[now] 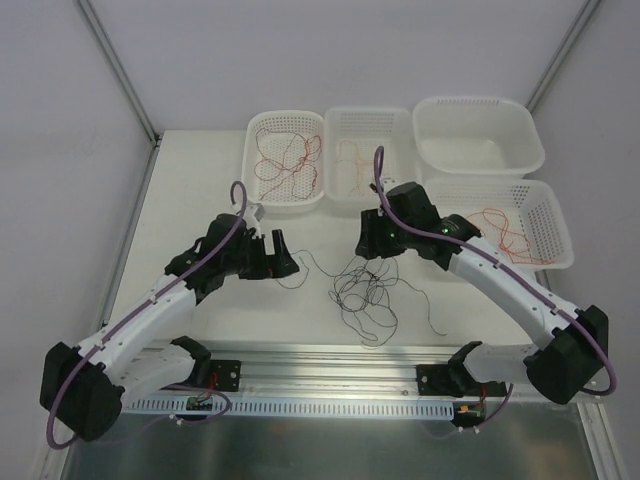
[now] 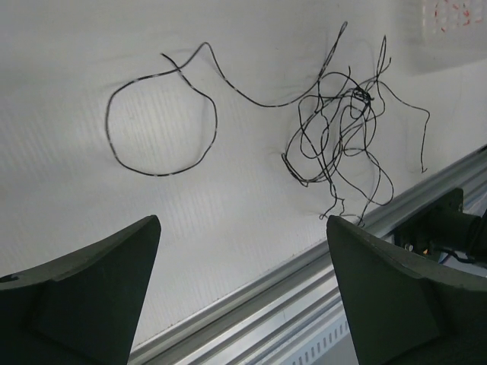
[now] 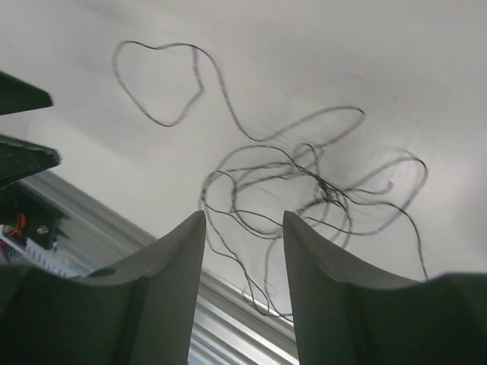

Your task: Untangle the cables

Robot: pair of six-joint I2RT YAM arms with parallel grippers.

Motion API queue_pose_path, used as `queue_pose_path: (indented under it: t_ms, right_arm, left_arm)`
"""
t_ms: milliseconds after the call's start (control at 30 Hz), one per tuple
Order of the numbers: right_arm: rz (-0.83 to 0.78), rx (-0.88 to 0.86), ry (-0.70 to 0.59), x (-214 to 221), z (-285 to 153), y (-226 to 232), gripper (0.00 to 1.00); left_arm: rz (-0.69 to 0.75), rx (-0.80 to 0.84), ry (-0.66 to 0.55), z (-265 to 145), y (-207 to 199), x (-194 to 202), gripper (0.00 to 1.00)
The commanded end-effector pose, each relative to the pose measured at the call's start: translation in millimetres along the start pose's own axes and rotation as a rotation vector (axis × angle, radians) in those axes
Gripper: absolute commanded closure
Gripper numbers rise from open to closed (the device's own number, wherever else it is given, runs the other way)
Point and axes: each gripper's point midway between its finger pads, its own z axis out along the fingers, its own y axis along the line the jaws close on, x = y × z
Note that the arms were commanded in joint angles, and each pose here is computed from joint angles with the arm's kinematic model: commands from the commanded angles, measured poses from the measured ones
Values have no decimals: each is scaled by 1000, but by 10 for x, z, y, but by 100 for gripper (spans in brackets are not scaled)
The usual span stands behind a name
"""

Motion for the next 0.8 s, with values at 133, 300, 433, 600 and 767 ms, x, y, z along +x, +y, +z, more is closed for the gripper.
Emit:
queue_pose_path:
  t_ms: [133, 300, 433, 600, 767]
  right_arm:
    - [110, 143, 36, 441, 193, -621, 59]
    - [180, 152, 83, 689, 451, -770, 64]
    - [207, 145, 86, 766, 602, -826, 65]
    - [264, 105, 102, 860, 735, -864, 66]
    - [266, 80, 99, 857, 816, -855, 67]
  left_arm:
    - [185, 94, 36, 359, -767, -244, 11]
    - [285, 75, 146, 833, -956, -34, 12]
    - [312, 66, 223, 1137, -999, 145, 14]
    - [313, 64, 283, 1422, -1018, 302, 19]
    - [316, 78, 307, 1543, -1076, 392, 26]
